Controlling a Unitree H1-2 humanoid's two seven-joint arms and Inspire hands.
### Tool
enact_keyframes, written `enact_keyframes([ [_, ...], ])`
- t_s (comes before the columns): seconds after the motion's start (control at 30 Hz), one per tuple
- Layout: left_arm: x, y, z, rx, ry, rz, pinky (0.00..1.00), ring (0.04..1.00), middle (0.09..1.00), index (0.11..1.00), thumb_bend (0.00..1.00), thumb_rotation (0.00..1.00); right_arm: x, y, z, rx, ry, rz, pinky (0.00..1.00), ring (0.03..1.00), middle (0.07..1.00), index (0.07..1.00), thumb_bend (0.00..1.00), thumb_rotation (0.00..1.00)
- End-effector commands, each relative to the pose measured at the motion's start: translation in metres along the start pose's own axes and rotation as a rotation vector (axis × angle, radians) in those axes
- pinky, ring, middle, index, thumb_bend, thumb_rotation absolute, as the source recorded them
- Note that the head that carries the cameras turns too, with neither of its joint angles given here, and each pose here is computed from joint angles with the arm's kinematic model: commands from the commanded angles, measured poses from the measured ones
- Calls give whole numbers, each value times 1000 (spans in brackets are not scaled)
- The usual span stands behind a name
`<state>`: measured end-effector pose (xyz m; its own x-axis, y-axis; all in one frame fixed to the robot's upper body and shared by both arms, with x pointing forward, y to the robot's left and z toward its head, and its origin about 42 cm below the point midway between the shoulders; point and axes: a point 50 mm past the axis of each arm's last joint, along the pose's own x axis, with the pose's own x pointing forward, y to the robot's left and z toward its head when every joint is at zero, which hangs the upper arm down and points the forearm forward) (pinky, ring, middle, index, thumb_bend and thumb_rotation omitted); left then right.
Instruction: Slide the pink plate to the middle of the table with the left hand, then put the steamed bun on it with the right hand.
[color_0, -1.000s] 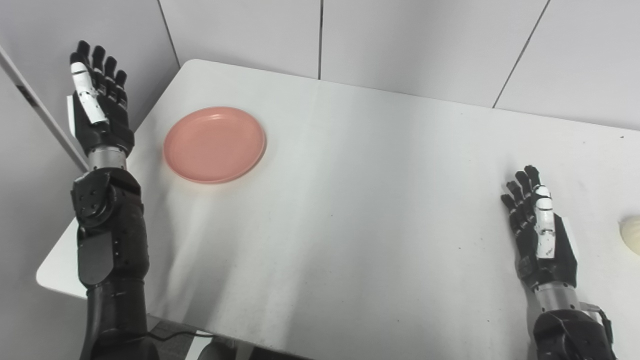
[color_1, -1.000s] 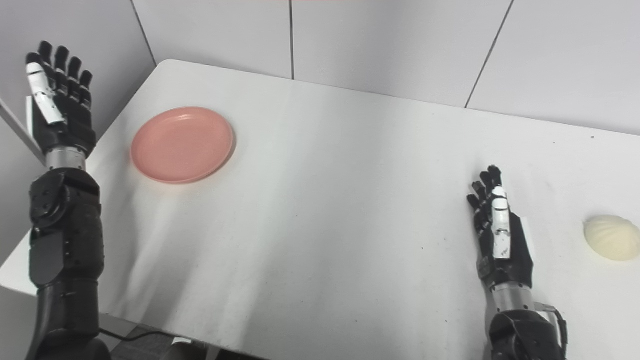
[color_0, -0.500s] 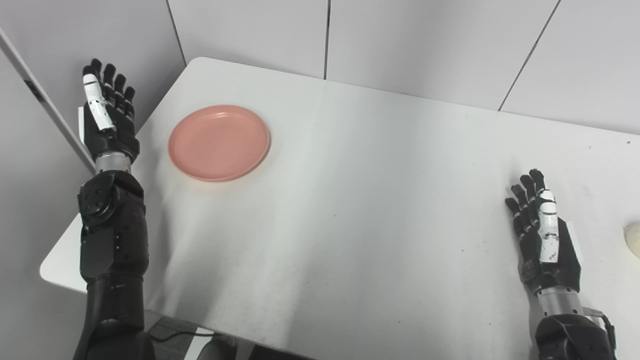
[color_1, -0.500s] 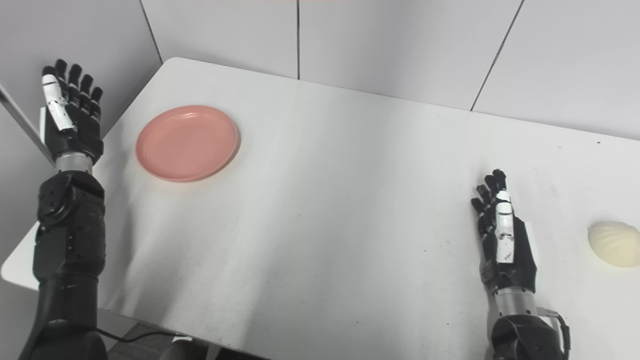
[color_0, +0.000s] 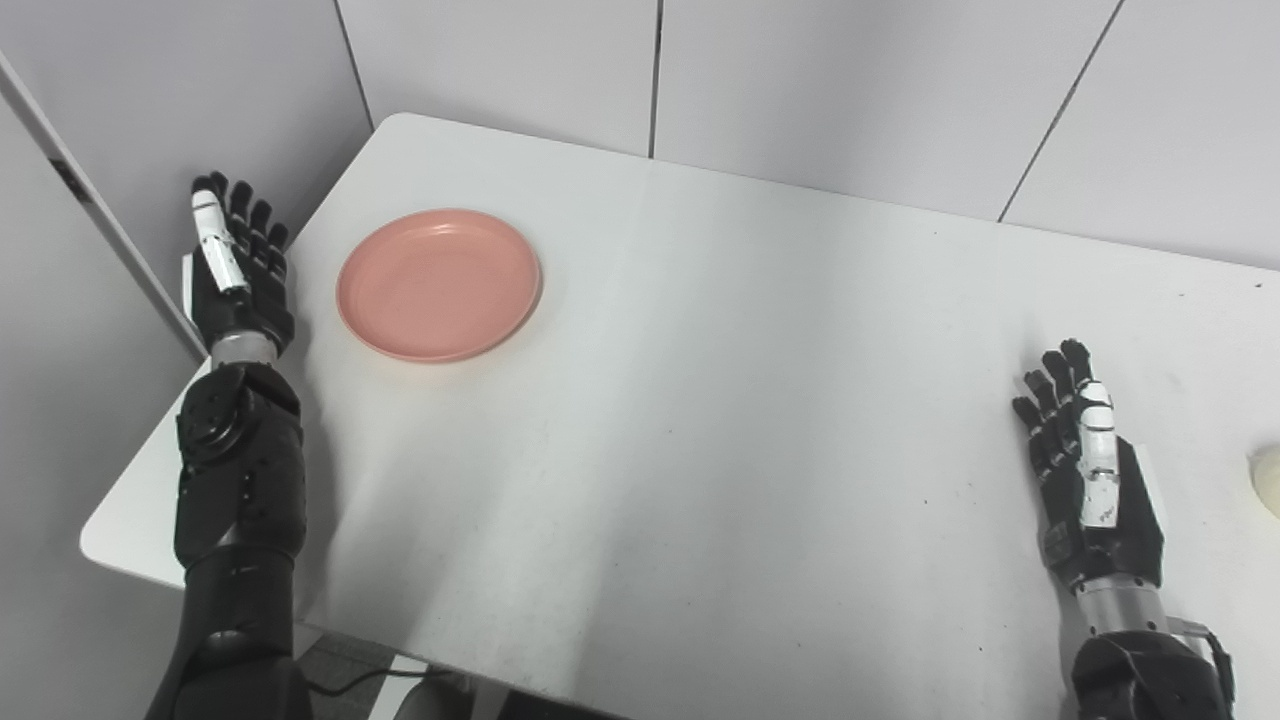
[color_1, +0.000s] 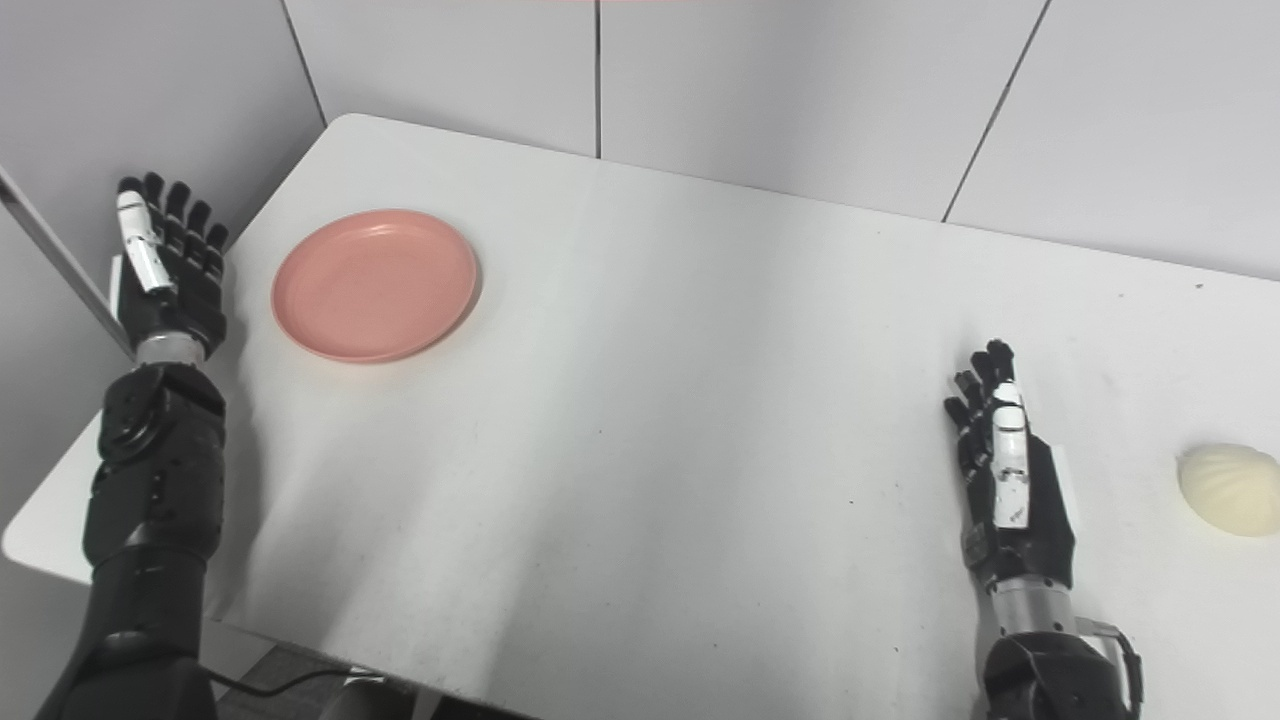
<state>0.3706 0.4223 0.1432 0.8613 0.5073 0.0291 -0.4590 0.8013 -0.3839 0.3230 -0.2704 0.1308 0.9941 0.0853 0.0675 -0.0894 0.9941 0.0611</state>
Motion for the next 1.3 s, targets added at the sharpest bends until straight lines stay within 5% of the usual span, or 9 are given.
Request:
enact_keyframes([
  [0.0,15,-6,22,5,-80,-28,1000,1000,1000,1000,426,1000,-6,-9,-1,-23,24,-27,1000,1000,1000,1000,116,1000],
  [0.4,12,-14,1,22,-2,-55,1000,1000,995,1000,416,1000,-6,-7,-2,-30,23,-34,1000,1000,1000,1000,114,1000],
  [0.77,1,-62,-30,70,84,-173,996,981,975,983,406,1000,-7,-2,0,-4,27,-33,1000,1000,1000,1000,102,1000],
  [1.27,-16,-95,-53,116,151,-290,1000,983,978,984,402,1000,-8,2,0,-20,6,-29,1000,1000,1000,1000,112,1000],
])
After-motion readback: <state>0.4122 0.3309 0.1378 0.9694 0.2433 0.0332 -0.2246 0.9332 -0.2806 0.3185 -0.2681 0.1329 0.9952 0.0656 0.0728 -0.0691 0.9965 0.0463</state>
